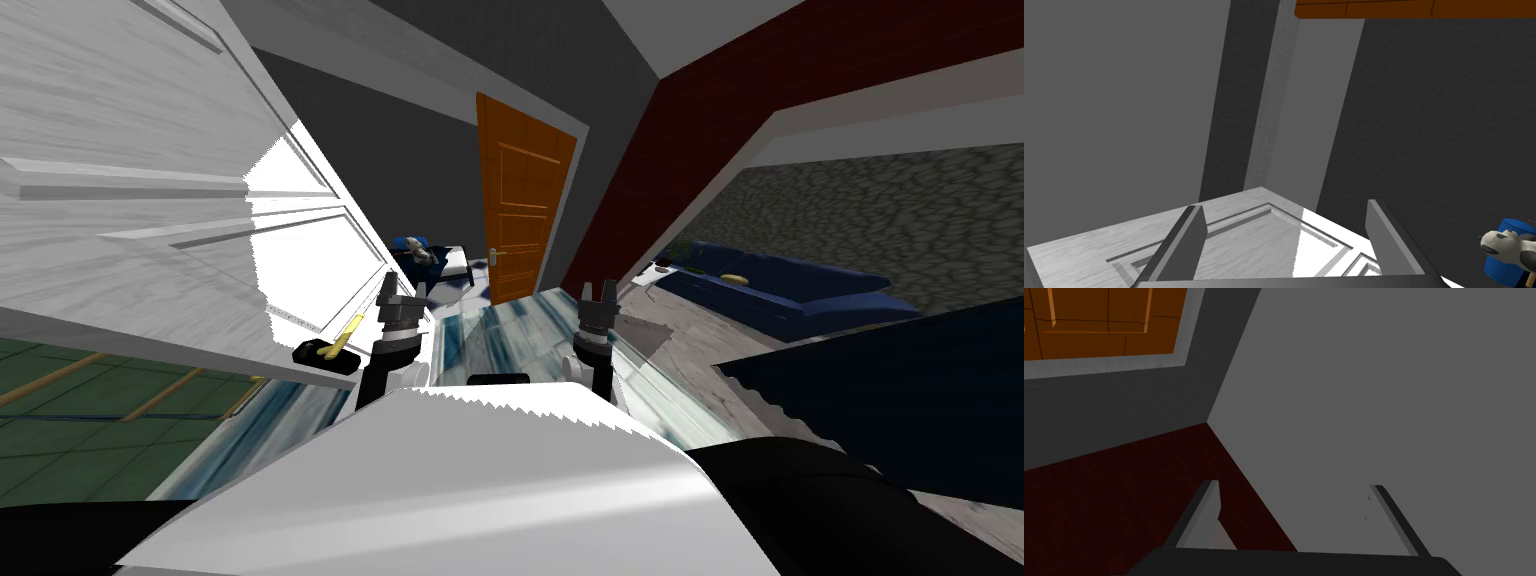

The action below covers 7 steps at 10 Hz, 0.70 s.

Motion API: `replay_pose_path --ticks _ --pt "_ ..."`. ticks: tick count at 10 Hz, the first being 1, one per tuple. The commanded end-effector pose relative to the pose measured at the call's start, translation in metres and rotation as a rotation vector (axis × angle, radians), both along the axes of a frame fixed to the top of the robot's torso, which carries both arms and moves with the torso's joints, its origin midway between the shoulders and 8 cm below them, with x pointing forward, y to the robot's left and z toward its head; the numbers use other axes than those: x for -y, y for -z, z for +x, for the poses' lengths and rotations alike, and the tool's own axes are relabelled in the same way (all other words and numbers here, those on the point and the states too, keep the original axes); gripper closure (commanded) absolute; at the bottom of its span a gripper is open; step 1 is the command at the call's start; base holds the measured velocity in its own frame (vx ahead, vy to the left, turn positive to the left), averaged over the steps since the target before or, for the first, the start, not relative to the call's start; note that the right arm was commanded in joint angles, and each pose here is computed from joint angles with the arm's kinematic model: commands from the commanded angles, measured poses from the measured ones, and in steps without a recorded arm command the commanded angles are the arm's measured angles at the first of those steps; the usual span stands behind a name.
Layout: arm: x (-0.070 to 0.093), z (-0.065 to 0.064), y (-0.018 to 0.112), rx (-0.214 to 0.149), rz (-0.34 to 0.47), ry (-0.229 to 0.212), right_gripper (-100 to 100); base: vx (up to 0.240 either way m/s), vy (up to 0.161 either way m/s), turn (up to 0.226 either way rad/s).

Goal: Pull the door open

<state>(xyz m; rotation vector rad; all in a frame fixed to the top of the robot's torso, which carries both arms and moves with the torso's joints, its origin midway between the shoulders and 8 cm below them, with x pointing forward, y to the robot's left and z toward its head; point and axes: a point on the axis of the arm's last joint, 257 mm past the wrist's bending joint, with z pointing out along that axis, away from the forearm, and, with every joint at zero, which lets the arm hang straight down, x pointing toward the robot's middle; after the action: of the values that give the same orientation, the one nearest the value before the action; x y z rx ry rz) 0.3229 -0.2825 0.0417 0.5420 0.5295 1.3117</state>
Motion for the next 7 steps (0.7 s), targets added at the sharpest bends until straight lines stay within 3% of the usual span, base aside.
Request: replay_pose_path --ticks 1,7 --pt "-0.001 0.008 0.008 -0.021 0.003 -0.013 -100 0.085 0.009 0.068" --pt "-0.003 0.043 0.045 -0.113 0.018 -0.059 -100 0.148 0.015 0.069"
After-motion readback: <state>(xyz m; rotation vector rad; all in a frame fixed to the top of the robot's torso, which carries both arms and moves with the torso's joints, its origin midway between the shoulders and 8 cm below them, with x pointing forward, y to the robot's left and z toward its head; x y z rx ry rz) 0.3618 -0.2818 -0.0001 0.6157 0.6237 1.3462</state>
